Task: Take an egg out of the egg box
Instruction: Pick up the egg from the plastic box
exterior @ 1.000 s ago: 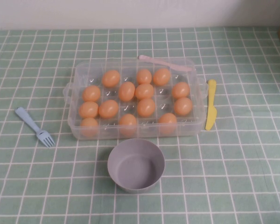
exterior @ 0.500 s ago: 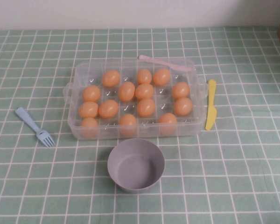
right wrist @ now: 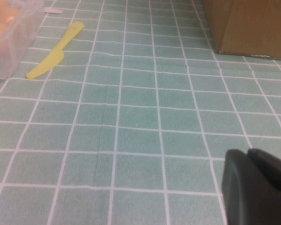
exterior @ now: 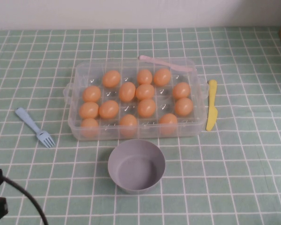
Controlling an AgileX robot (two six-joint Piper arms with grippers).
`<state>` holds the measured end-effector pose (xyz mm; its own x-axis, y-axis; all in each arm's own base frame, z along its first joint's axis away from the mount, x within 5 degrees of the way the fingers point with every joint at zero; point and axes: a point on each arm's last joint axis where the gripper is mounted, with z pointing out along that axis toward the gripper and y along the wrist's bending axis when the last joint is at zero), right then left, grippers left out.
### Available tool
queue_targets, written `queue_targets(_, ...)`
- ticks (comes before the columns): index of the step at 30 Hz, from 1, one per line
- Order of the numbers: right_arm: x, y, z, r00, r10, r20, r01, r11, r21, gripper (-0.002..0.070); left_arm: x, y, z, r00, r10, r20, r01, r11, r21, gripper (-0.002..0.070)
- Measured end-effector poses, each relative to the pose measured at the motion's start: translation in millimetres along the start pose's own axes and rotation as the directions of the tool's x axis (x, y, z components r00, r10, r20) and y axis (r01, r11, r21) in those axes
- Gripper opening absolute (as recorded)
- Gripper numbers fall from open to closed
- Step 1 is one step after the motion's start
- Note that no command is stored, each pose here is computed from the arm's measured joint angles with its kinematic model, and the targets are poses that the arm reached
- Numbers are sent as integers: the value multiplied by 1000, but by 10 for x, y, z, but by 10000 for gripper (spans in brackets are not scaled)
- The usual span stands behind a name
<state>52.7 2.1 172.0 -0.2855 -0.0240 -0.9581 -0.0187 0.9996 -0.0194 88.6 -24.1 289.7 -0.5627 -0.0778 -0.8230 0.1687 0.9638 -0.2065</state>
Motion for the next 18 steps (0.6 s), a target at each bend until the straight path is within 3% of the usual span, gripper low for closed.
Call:
queue_targets(4, 0, 0, 0, 1000, 0, 0, 0, 1000, 0, -18, -221, -17, 169, 972, 93, -214, -88, 996, 32, -4)
queue_targets(8, 0, 0, 0, 1000, 0, 0, 0, 1000, 0, -18, -384, -5, 393, 917, 124, -379, -105, 992, 71, -4)
queue_targets(12, 0, 0, 0, 1000, 0, 0, 0, 1000, 0, -18, -515, -45, 664, 868, 161, -469, -119, 986, 117, -4)
queue_targets(18, 0, 0, 0, 1000, 0, 0, 0, 1000, 0, -18, -729, -293, 1116, 777, 294, -556, -199, 954, 225, -4)
